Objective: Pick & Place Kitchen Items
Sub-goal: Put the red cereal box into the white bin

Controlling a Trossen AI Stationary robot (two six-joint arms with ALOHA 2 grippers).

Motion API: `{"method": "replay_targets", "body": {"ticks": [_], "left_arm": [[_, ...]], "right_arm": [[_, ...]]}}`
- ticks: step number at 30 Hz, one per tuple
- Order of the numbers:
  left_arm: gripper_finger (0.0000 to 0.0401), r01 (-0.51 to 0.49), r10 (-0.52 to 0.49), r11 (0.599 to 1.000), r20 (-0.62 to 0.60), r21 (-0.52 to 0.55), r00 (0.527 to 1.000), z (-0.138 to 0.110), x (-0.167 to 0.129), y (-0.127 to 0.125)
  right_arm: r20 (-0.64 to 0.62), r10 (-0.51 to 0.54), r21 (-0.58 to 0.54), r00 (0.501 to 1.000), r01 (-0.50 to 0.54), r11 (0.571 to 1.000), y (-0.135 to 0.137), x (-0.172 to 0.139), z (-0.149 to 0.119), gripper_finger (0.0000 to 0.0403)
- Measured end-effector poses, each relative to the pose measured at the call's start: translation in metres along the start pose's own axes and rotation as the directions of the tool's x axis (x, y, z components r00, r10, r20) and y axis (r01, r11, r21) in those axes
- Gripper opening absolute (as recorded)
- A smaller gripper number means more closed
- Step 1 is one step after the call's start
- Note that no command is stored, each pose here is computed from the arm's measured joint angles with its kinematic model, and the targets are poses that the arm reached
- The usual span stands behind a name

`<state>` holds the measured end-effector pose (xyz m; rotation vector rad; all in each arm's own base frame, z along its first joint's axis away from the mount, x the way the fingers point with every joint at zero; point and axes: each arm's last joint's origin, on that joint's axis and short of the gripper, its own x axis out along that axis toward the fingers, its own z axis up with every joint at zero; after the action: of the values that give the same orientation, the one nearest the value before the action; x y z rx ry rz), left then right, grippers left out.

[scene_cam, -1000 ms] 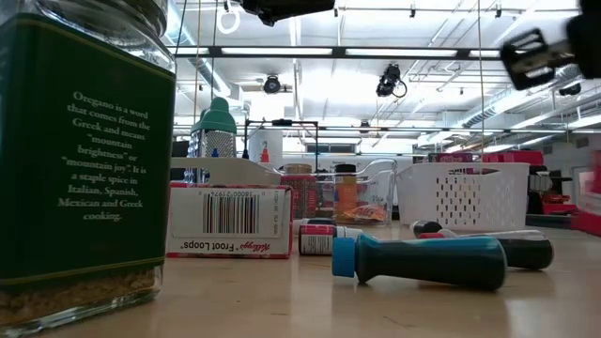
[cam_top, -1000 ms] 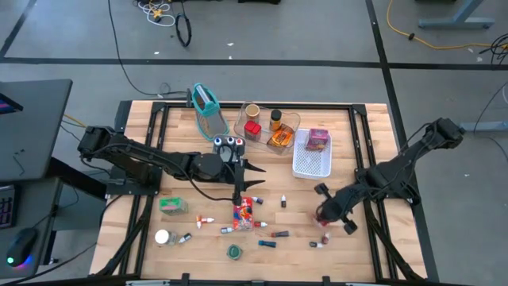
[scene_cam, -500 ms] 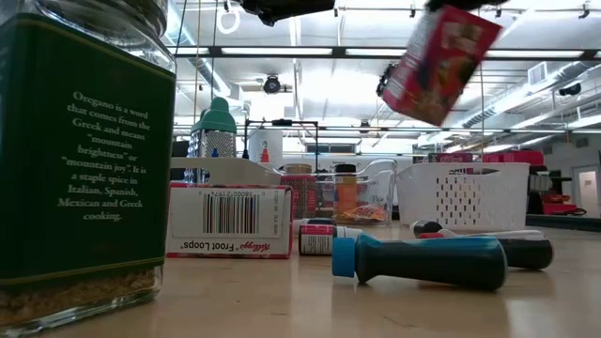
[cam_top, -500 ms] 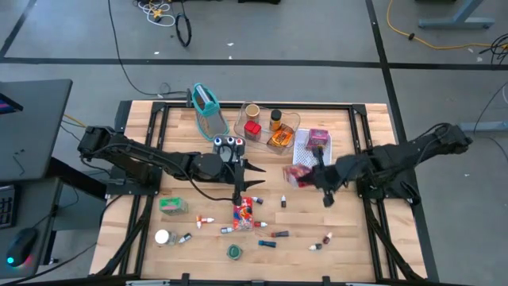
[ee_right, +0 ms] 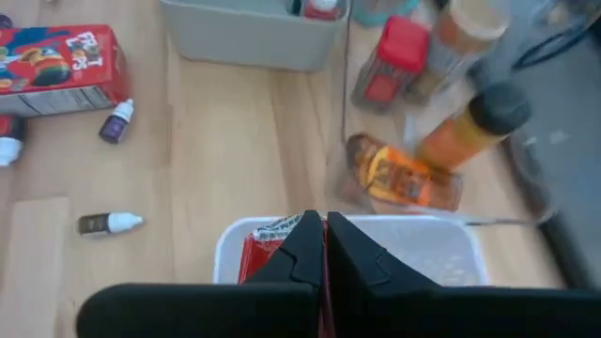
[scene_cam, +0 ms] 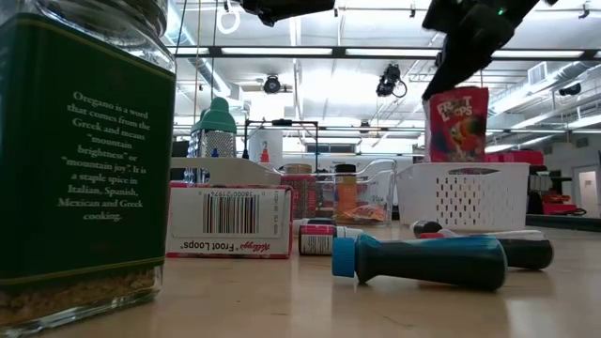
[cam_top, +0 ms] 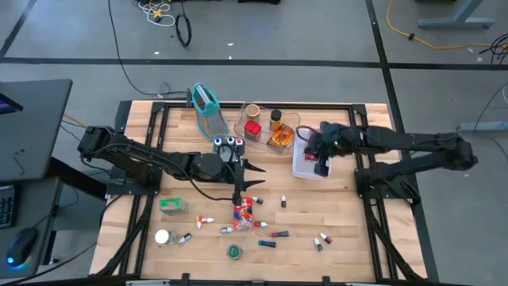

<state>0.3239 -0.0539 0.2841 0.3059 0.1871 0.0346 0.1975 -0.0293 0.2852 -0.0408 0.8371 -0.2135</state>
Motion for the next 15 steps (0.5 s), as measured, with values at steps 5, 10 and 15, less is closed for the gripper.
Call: {"method": "replay_targets", "body": {"ticks": [5, 10, 15], "left_arm": [[0.0142, 0.0, 0.0, 1.0, 0.001, 0.001, 1.0, 0.0, 0.0, 0.0], [0.0142, 0.005, -0.005, 1.0, 0.003, -0.001, 1.0, 0.0, 0.0, 0.0], [0.0142, 0.033, -0.033, 0.999, 0.01, -0.002, 0.999, 0.0, 0.0, -0.001]], "right_arm": [[-0.075, 0.011, 0.075, 0.997, -0.005, 0.997, -0.019, 0.019, -0.009, 0.0009], [-0.146, 0.045, 0.094, 0.988, -0.032, 0.995, -0.03, 0.038, -0.03, 0.0009], [-0.063, 0.079, 0.077, 0.995, -0.074, 0.994, -0.037, 0.052, -0.04, 0.0009]]}}
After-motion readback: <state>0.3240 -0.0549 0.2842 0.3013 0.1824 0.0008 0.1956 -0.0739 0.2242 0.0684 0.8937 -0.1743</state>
